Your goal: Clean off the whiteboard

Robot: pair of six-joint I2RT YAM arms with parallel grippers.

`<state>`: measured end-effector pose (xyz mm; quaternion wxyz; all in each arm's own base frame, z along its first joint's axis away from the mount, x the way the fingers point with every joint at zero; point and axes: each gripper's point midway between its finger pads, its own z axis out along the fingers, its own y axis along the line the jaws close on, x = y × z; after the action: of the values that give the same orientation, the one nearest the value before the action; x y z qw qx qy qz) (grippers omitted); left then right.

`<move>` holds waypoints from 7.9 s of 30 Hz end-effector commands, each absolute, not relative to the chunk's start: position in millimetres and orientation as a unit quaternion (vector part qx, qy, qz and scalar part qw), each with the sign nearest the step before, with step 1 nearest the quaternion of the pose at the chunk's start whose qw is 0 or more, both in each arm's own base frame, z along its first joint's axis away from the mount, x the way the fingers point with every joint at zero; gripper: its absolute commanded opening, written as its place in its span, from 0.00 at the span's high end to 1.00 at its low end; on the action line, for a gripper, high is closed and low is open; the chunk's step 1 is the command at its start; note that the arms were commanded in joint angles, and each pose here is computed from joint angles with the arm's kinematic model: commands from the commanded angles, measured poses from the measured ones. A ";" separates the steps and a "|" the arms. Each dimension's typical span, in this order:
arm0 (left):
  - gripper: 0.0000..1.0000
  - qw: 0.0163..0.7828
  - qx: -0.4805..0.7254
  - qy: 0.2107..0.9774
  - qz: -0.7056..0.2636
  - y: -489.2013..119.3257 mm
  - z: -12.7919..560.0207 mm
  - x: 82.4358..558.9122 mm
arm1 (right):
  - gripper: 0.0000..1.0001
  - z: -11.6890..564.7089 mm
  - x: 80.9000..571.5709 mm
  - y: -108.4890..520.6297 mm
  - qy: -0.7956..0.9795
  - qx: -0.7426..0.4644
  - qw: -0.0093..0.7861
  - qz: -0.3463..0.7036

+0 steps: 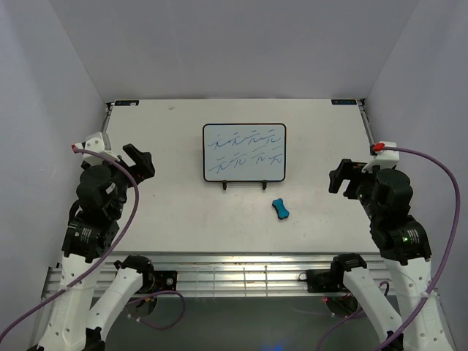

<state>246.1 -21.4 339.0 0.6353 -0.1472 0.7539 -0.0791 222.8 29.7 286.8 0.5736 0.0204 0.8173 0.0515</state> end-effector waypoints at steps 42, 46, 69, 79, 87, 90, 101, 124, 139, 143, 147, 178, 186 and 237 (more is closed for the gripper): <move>0.02 0.389 0.178 0.721 -0.546 -193.8 133.5 427.4 | 0.10 264.7 180.5 116.4 0.771 -0.120 0.560 0.280; 0.02 0.362 0.174 0.708 -0.581 -194.6 126.6 426.6 | 0.10 273.1 177.5 115.6 0.764 -0.121 0.568 0.280; 0.53 0.338 0.188 0.646 -0.658 -205.2 119.9 425.8 | 0.07 278.7 175.8 116.0 0.767 -0.127 0.564 0.279; 0.62 0.333 0.189 0.645 -0.662 -210.2 117.3 428.8 | 0.06 281.4 175.8 120.0 0.761 -0.129 0.565 0.291; 0.64 0.330 0.185 0.645 -0.664 -214.9 112.0 428.9 | 0.05 280.6 176.5 120.2 0.763 -0.129 0.563 0.291; 0.64 0.332 0.181 0.645 -0.664 -214.8 110.6 429.7 | 0.05 280.0 176.9 119.9 0.764 -0.129 0.562 0.290; 0.77 0.332 0.182 0.642 -0.667 -219.7 109.5 431.0 | 0.05 279.9 177.2 119.5 0.764 -0.128 0.563 0.289; 1.00 0.437 0.260 0.576 -0.640 -220.7 219.6 409.6 | 0.04 266.3 182.5 121.8 0.772 -0.126 0.551 0.292; 1.00 0.513 0.219 0.580 -0.594 -213.9 299.6 374.3 | 0.10 197.7 212.6 109.2 0.857 -0.041 0.451 0.245; 1.00 0.541 0.199 0.578 -0.577 -203.4 336.8 325.2 | 0.10 176.3 220.1 127.6 0.859 -0.043 0.419 0.290; 1.00 0.549 0.105 0.626 -0.544 -185.2 331.9 305.0 | 0.10 173.4 234.5 142.5 0.845 -0.020 0.417 0.334; 1.00 0.451 0.080 0.782 -0.422 -153.6 283.2 173.0 | 0.32 56.7 236.7 168.7 0.947 -0.191 0.234 0.109; 1.00 0.428 0.077 0.796 -0.421 -154.2 259.9 171.4 | 0.41 44.8 250.7 181.6 0.944 -0.213 0.238 0.086; 1.00 0.381 0.095 0.797 -0.459 -168.3 218.6 175.0 | 0.74 250.5 189.6 446.8 0.678 -0.464 0.490 0.292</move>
<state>174.5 -163.9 199.5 0.3422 0.0541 0.8257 -0.4452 187.0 434.0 225.5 0.4558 -0.4569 0.7093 0.2834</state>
